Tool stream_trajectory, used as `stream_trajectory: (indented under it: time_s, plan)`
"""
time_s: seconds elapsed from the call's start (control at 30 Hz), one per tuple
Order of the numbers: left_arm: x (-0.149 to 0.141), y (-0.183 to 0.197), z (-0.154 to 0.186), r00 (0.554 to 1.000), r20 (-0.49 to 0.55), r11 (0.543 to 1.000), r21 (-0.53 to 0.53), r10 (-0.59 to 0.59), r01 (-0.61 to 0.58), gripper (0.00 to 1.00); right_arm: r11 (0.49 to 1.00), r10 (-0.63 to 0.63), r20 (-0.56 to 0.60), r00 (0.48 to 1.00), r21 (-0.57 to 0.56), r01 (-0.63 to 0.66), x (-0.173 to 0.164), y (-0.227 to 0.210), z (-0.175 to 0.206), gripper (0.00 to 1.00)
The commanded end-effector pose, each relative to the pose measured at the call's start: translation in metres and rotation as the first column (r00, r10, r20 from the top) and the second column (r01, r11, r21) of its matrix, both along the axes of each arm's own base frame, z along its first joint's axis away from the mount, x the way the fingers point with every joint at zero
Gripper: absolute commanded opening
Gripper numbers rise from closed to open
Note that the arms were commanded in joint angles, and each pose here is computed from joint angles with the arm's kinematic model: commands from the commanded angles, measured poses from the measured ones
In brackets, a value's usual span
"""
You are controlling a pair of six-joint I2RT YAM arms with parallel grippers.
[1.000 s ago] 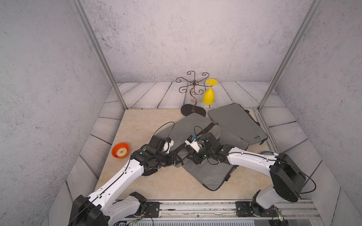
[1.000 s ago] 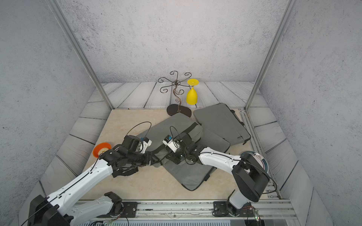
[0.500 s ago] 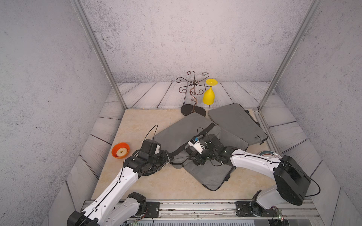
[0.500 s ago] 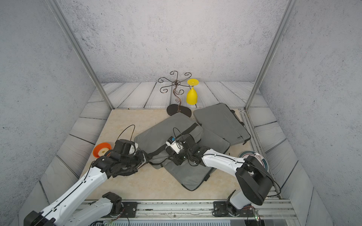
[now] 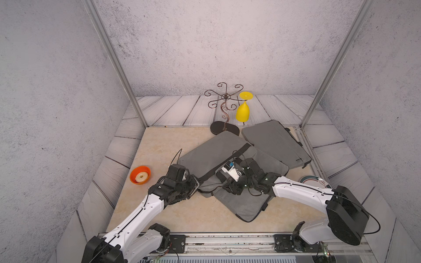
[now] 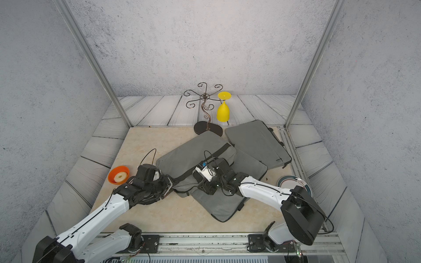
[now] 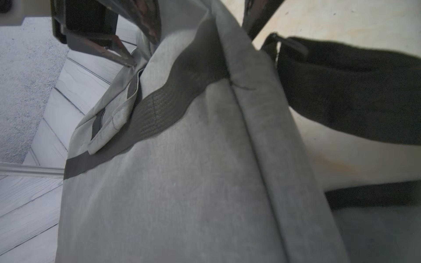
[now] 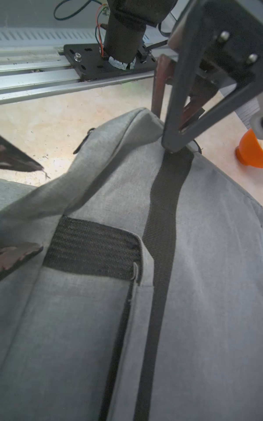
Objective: Open the zippered laptop bag and take out the laptop
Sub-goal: Unzip the zipper on the zippered laptop bag.
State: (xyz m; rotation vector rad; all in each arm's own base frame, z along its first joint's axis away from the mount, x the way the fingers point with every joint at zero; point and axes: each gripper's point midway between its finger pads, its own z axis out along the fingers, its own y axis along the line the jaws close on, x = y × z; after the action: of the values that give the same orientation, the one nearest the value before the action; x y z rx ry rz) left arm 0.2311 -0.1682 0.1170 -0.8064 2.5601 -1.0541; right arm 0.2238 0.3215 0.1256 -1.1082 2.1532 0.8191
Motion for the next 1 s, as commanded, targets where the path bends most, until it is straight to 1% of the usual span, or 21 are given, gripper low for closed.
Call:
stream_trajectory:
  time_s: [0.0,0.1,0.2,0.23,0.27,0.5,0.67,0.87,0.97]
  plan:
    - [0.012,-0.004,0.007,0.999,0.042,1.0,-0.01,0.011,-0.011,0.49,1.0,-0.003,-0.015,1.0,0.026,0.004,-0.011,-0.005,0.009,0.54]
    - [0.018,-0.008,0.013,0.999,0.051,1.0,-0.011,-0.008,0.008,0.26,0.999,0.02,-0.016,1.0,0.049,-0.019,-0.023,-0.002,0.012,0.58]
    - [0.019,-0.011,0.019,0.998,0.058,0.999,-0.009,-0.031,0.032,0.09,0.997,0.062,-0.001,0.998,0.054,-0.062,-0.035,0.005,0.012,0.6]
    - [0.02,-0.012,0.021,0.997,0.061,0.999,-0.013,-0.036,0.037,0.02,0.996,0.072,-0.006,0.997,0.058,-0.072,-0.038,0.009,0.011,0.6]
    - [0.02,-0.012,0.021,0.997,0.061,0.999,-0.017,-0.038,0.039,0.0,0.995,0.08,-0.007,0.997,0.06,-0.079,-0.04,0.012,0.01,0.6]
    - [0.019,-0.014,0.033,0.995,0.08,0.998,-0.017,-0.054,0.055,0.0,0.986,0.123,-0.004,0.992,0.112,-0.122,-0.052,0.04,0.004,0.59]
    - [0.017,-0.014,0.034,0.994,0.083,0.998,-0.022,-0.064,0.066,0.0,0.98,0.117,-0.033,0.993,0.165,-0.11,-0.052,0.057,-0.003,0.52]
    - [0.017,-0.015,0.036,0.993,0.087,0.997,-0.017,-0.078,0.08,0.0,0.979,0.071,-0.048,0.996,0.193,-0.06,-0.041,0.068,-0.011,0.4]
    - [0.017,-0.016,0.036,0.993,0.087,0.996,-0.02,-0.084,0.086,0.0,0.98,0.05,-0.046,0.998,0.195,-0.04,-0.036,0.07,-0.013,0.39]
